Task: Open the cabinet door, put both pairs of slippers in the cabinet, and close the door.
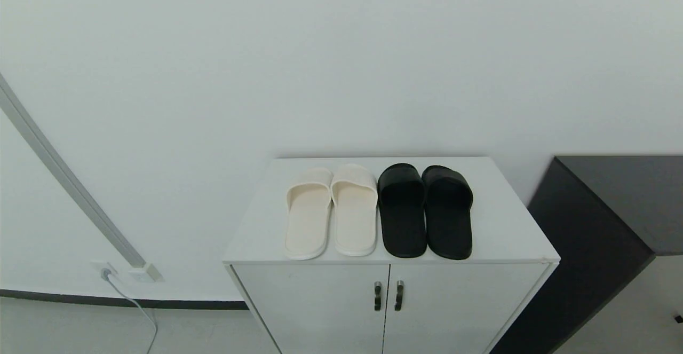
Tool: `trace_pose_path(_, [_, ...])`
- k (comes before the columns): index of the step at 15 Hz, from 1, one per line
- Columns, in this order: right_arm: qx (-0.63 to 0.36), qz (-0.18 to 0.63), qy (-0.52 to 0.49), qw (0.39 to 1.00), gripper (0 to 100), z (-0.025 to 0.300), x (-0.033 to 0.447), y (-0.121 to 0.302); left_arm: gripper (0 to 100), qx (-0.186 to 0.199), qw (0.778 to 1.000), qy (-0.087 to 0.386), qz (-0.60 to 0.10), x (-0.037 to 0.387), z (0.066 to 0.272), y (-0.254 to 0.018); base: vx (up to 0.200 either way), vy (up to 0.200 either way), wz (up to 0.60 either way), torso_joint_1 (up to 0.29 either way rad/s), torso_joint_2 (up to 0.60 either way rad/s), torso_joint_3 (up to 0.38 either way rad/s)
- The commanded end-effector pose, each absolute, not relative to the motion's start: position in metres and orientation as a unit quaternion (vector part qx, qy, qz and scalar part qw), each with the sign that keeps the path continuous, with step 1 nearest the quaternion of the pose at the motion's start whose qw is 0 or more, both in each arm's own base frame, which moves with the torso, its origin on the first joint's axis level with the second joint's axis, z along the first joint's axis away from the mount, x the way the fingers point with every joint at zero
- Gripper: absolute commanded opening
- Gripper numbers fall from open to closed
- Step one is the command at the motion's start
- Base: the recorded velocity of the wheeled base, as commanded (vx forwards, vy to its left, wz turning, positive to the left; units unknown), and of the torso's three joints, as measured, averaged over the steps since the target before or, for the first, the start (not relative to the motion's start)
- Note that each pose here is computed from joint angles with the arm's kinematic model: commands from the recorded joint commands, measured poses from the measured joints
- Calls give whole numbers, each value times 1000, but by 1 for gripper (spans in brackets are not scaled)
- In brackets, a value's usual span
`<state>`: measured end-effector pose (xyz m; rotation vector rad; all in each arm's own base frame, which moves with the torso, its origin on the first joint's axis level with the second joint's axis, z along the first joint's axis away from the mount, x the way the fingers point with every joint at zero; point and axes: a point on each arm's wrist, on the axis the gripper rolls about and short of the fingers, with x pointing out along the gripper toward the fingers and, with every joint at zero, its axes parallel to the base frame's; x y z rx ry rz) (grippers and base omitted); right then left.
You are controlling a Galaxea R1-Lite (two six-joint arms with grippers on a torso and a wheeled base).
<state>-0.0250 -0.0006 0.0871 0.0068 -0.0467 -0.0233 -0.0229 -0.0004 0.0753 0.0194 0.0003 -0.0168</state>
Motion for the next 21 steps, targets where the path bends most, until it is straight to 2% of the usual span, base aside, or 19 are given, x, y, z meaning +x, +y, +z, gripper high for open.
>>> trace_pose_path(1, [30, -8, -39, 999, 100, 152, -24, 0, 0, 9, 1000, 1, -8, -23, 75, 0, 0, 0, 0, 0, 0, 0])
trace_pose_path(2, [-14, 18, 5, 1000, 100, 150, -14, 1, 0, 10, 1000, 1, -8, -23, 75, 0, 0, 0, 0, 0, 0, 0])
trace_pose_path(4, [-15, 67, 99, 993, 100, 145, 15, 3, 0, 9, 1000, 1, -8, -23, 75, 0, 0, 0, 0, 0, 0, 0])
trace_pose_path(9, [12, 137, 141, 980, 100, 178, 78, 18, 0, 10, 1000, 1, -8, -23, 75, 0, 0, 0, 0, 0, 0, 0])
trace_pose_path(12, [46, 168, 170, 970, 100, 196, 102, 71, 0, 10, 1000, 1, -9, -23, 75, 0, 0, 0, 0, 0, 0, 0])
trace_pose_path(15, [70, 155, 162, 972, 100, 204, 125, 125, 0, 10, 1000, 1, -9, -23, 75, 0, 0, 0, 0, 0, 0, 0])
trace_pose_path(21, [52, 95, 157, 982, 100, 192, 179, 187, 0, 10, 1000, 1, -9, -23, 75, 0, 0, 0, 0, 0, 0, 0])
